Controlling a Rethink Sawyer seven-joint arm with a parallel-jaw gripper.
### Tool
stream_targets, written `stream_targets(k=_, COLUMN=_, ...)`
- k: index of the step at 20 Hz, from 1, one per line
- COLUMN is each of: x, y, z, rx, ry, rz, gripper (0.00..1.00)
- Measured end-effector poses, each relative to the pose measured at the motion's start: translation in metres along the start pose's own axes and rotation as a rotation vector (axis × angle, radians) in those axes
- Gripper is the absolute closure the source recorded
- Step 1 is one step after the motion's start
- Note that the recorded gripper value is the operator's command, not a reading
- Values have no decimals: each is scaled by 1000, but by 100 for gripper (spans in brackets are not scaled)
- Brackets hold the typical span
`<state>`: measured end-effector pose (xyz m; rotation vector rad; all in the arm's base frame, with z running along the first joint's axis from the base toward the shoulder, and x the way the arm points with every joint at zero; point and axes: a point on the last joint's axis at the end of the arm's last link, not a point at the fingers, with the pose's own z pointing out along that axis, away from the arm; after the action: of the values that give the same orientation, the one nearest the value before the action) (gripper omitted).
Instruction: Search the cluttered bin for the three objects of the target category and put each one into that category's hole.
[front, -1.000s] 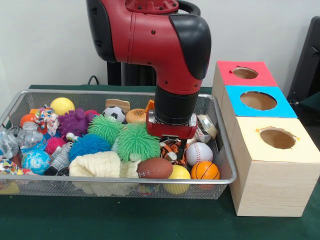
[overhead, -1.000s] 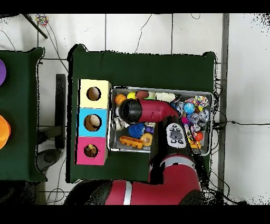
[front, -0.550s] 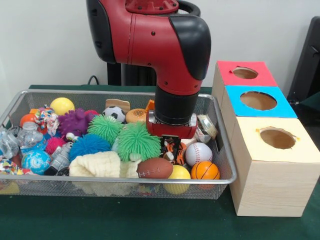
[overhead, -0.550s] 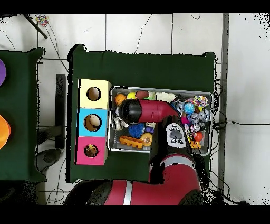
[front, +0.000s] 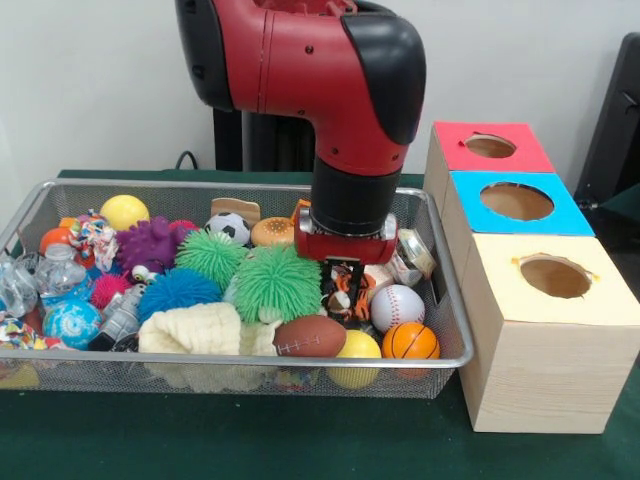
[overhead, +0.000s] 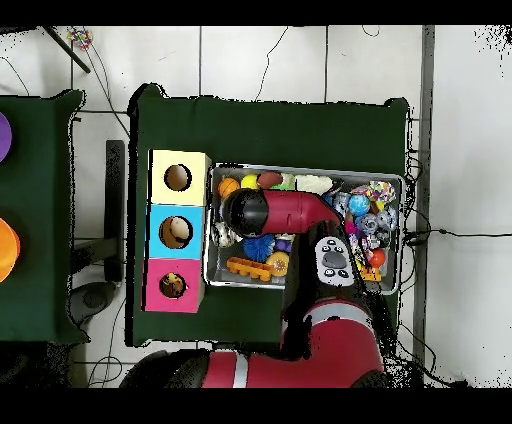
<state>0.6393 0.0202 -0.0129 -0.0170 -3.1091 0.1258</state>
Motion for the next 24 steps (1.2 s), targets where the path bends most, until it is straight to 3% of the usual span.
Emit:
stream_targets(k=9, x=10, y=7, z=-53, rx=-1, ry=-6, rz=-3, gripper=100)
stream_targets(k=16, x=9, y=10, z=-122, rx=15, ry=-89, rz=-11, gripper=100)
stream_targets(k=18, x=7, y=8, z=-150, rx=22, ry=-129, rz=-9, gripper=100)
stream_targets(k=24, x=10, y=1, z=-190, rx=27, ry=-182, rz=10, gripper=100)
